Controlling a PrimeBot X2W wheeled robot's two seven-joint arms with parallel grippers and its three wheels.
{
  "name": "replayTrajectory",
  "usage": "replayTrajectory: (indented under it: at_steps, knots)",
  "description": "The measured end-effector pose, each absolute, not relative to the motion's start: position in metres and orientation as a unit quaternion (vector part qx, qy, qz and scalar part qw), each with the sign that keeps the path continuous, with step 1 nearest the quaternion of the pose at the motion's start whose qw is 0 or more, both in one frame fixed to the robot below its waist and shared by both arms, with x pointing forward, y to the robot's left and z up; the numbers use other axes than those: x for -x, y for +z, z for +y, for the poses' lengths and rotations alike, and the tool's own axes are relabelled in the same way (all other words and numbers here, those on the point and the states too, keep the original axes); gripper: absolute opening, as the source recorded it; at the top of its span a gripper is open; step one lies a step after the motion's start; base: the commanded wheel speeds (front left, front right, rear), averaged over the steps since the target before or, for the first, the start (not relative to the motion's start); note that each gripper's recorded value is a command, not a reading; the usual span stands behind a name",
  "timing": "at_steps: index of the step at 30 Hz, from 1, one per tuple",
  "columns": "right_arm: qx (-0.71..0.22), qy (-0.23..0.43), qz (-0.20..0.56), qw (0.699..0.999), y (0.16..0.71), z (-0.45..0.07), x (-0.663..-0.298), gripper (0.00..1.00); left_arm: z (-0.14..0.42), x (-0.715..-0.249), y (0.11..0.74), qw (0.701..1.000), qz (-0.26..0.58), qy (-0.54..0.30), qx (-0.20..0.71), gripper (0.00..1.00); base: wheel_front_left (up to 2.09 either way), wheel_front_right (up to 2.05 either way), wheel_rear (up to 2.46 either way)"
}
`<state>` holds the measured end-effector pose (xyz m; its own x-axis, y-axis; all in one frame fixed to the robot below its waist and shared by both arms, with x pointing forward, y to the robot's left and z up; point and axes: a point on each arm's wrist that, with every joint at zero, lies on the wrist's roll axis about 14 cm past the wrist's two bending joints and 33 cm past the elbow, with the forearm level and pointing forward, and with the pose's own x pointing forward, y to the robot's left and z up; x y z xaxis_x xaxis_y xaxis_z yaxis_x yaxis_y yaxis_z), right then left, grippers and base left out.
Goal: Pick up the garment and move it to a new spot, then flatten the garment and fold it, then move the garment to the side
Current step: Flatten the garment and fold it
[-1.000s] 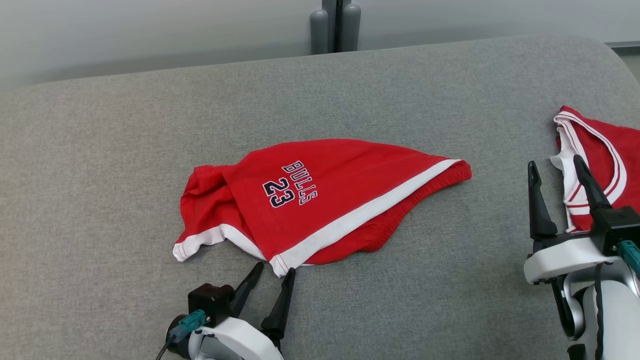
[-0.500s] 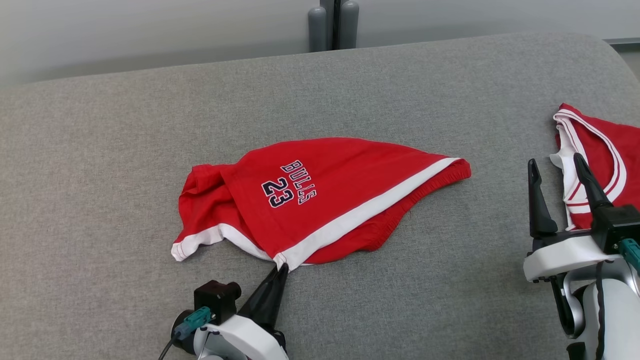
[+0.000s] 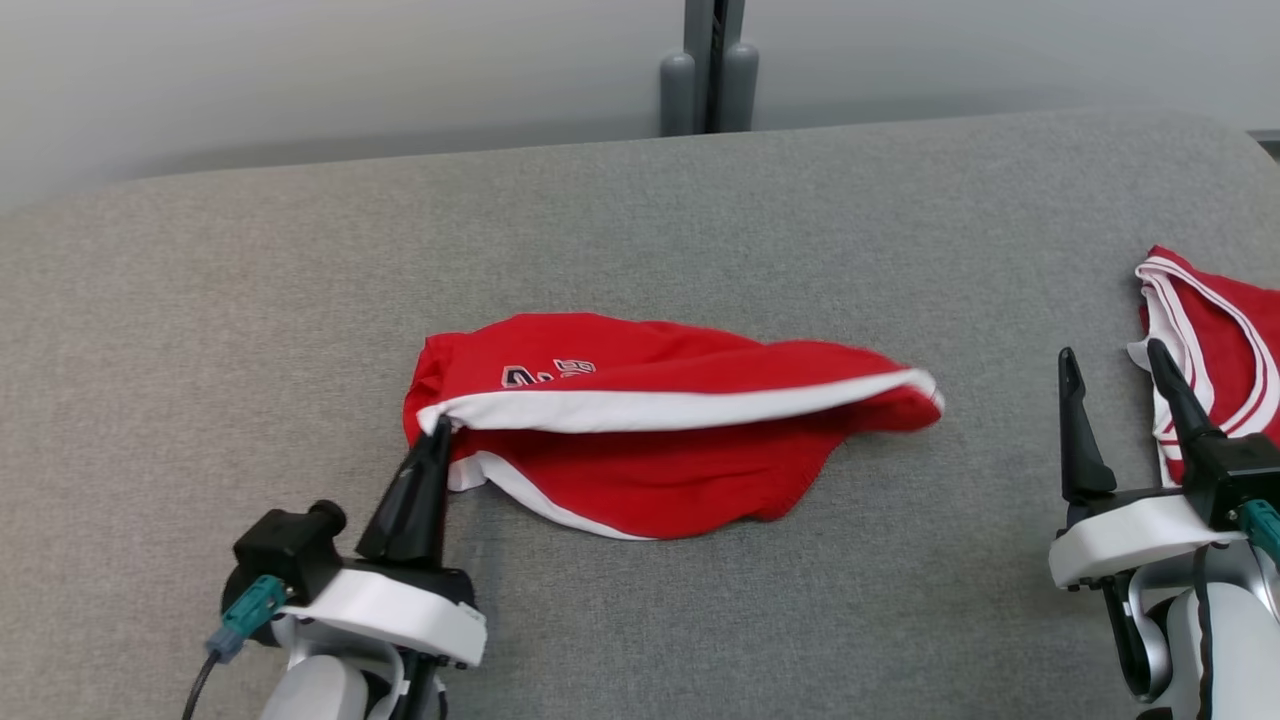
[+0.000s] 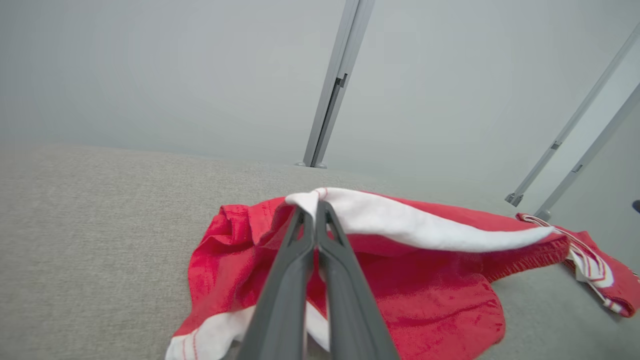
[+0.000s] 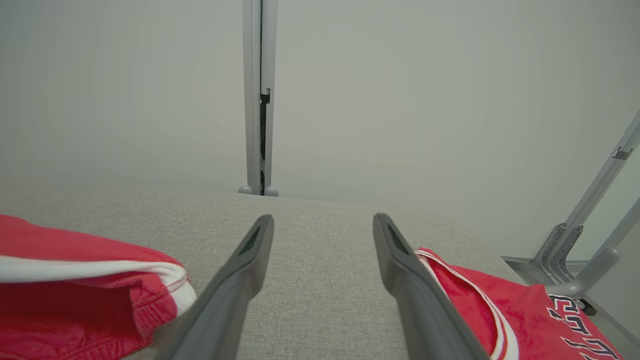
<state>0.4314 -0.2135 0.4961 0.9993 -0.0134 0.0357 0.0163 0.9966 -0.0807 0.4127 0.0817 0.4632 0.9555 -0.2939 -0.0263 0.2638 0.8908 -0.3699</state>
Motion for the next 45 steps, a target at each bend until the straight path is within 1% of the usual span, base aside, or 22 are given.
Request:
replayTrajectory:
  at_steps: [5, 10, 11, 12, 15, 19, 30, 40, 45]
  knots:
    - [0.032, 0.010, -0.020, 0.999, 0.498, -0.200, -0.430, 1.00, 0.118, -0.409, 0.468, 0.984, 0.024, -0.097, 0.151, 0.00, 0.00, 0.00, 0.00]
    - [0.017, 0.023, -0.009, 1.000, 0.491, -0.190, -0.426, 1.00, 0.131, -0.399, 0.444, 0.987, 0.061, -0.079, 0.123, 0.00, 0.00, 0.00, 0.00]
    - [0.016, 0.027, -0.006, 0.999, 0.488, -0.187, -0.424, 1.00, 0.133, -0.398, 0.439, 0.987, 0.069, -0.076, 0.120, 0.42, 0.00, 0.00, 0.00]
    - [0.014, 0.031, -0.003, 0.999, 0.487, -0.184, -0.423, 1.00, 0.135, -0.396, 0.434, 0.988, 0.077, -0.073, 0.112, 1.00, 0.00, 0.00, 0.00]
    - [0.007, 0.036, 0.002, 0.999, 0.483, -0.181, -0.418, 1.00, 0.148, -0.393, 0.423, 0.991, 0.094, -0.043, 0.090, 1.00, 0.00, 0.00, 0.00]
    - [-0.003, 0.041, -0.002, 0.999, 0.486, -0.176, -0.409, 1.00, 0.163, -0.388, 0.421, 0.993, 0.097, -0.014, 0.059, 1.00, 0.00, 0.00, 0.00]
    - [-0.030, 0.063, -0.006, 0.998, 0.488, -0.158, -0.381, 1.00, 0.177, -0.361, 0.430, 0.996, 0.084, 0.012, 0.027, 1.00, 0.00, 0.00, 0.00]
    - [-0.037, 0.079, 0.003, 0.996, 0.482, -0.147, -0.373, 1.00, 0.184, -0.347, 0.432, 0.996, 0.080, 0.027, 0.028, 1.00, 0.00, 0.00, 0.00]
    - [-0.047, 0.094, 0.031, 0.994, 0.465, -0.136, -0.371, 1.00, 0.176, -0.346, 0.423, 0.994, 0.095, 0.011, 0.056, 1.00, 0.00, 0.00, 0.00]
